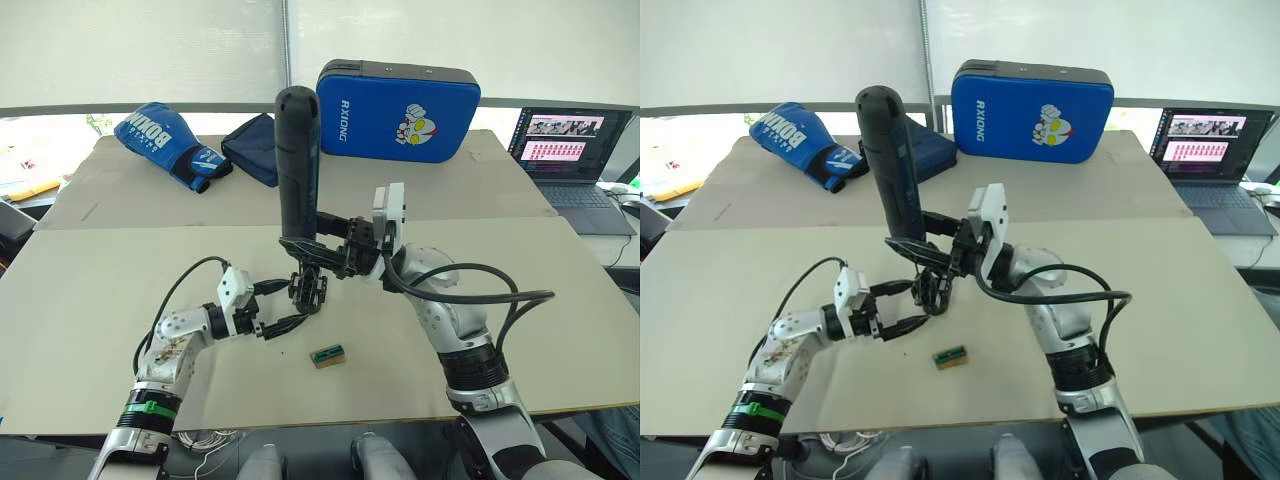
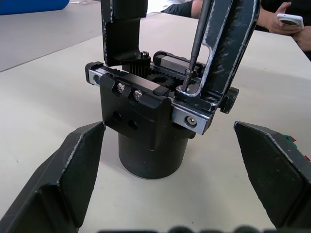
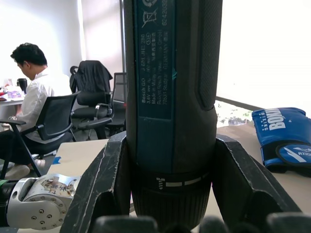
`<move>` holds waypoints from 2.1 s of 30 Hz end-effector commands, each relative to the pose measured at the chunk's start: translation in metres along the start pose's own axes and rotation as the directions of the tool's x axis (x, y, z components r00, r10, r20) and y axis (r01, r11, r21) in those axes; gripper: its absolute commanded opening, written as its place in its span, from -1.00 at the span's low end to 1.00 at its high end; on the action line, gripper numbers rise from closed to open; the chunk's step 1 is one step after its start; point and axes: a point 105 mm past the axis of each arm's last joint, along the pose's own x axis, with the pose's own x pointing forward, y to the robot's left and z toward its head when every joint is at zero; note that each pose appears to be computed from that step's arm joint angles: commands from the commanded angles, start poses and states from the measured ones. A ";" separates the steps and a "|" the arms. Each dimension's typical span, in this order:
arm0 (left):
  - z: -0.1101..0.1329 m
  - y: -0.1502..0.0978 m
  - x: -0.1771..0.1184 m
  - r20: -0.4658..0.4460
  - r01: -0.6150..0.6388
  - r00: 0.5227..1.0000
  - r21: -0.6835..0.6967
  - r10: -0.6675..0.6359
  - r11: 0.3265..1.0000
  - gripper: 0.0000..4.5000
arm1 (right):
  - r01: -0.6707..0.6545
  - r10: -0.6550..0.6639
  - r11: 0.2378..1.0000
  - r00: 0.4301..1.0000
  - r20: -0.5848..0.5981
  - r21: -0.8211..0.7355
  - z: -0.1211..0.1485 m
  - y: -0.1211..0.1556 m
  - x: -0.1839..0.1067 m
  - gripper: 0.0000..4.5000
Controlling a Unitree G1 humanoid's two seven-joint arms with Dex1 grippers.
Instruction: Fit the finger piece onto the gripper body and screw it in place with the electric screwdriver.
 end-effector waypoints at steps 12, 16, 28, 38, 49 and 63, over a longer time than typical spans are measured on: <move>-0.005 0.004 0.007 -0.018 -0.006 1.000 0.019 0.006 1.000 1.00 | 0.001 0.000 0.999 0.999 0.032 -0.039 0.010 0.000 0.006 -0.15; -0.008 0.004 0.013 -0.028 -0.001 1.000 0.020 0.001 1.000 1.00 | 0.002 -0.001 0.999 1.000 0.029 -0.040 0.009 0.000 0.006 -0.15; -0.013 0.011 0.032 -0.047 0.013 0.999 0.027 -0.012 1.000 1.00 | -0.001 0.001 0.999 1.000 0.025 -0.038 0.008 0.001 0.006 -0.15; -0.017 0.011 0.037 -0.057 0.053 0.997 0.007 -0.052 0.999 1.00 | 0.003 -0.002 0.999 1.000 0.018 -0.038 0.007 0.001 0.006 -0.15; -0.023 0.004 0.040 -0.063 0.071 0.995 -0.003 -0.071 0.997 0.76 | 0.004 -0.003 1.000 1.000 0.007 -0.030 0.004 0.002 0.005 -0.15; -0.027 -0.002 0.041 -0.085 0.087 0.993 0.000 -0.086 0.996 0.21 | 0.011 -0.011 1.000 1.000 -0.019 -0.021 -0.002 0.001 0.003 -0.15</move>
